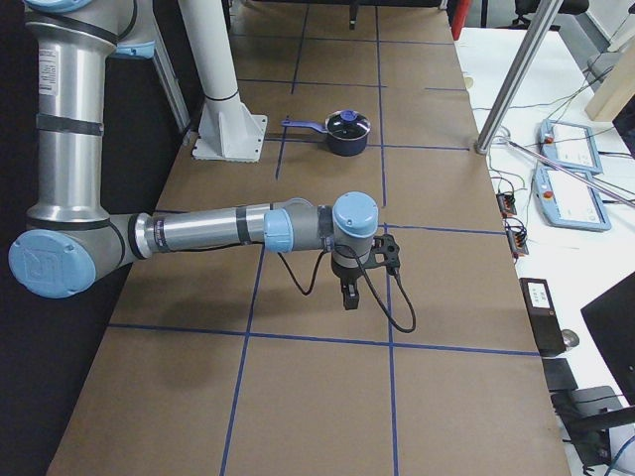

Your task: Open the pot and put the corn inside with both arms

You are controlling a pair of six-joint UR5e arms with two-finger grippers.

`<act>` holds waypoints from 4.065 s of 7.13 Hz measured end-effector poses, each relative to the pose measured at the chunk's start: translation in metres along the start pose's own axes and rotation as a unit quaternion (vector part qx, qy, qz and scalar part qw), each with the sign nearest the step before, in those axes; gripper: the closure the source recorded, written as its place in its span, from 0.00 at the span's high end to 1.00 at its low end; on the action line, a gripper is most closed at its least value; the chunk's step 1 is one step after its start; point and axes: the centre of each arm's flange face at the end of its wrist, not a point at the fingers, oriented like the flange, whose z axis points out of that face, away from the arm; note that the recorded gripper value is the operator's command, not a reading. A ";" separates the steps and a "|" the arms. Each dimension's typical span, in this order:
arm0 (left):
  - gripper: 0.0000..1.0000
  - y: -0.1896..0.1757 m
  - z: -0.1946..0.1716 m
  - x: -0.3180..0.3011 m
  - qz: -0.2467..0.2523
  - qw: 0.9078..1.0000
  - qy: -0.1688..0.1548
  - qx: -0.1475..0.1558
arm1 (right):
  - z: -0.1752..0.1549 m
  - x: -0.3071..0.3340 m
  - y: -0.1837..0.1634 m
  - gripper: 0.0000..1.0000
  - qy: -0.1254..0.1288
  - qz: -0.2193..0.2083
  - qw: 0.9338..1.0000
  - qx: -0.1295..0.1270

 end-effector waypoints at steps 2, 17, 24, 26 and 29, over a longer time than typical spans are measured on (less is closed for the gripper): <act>1.00 0.026 0.033 0.148 0.020 1.000 -0.014 0.008 | 0.003 0.002 0.002 1.00 -0.001 0.001 1.000 -0.002; 1.00 -0.039 0.161 0.381 -0.002 0.997 -0.078 -0.010 | 0.021 -0.012 0.000 1.00 -0.001 -0.011 1.000 -0.022; 0.10 -0.038 0.166 0.385 -0.003 0.997 -0.071 -0.009 | 0.024 -0.014 0.000 1.00 -0.001 -0.014 1.000 -0.025; 0.08 -0.036 0.156 0.387 -0.001 0.998 -0.065 -0.005 | 0.025 -0.014 0.000 1.00 -0.001 -0.014 1.000 -0.025; 0.08 -0.025 0.097 0.373 -0.001 0.999 -0.046 0.018 | 0.028 -0.018 -0.002 1.00 -0.002 -0.018 0.999 -0.028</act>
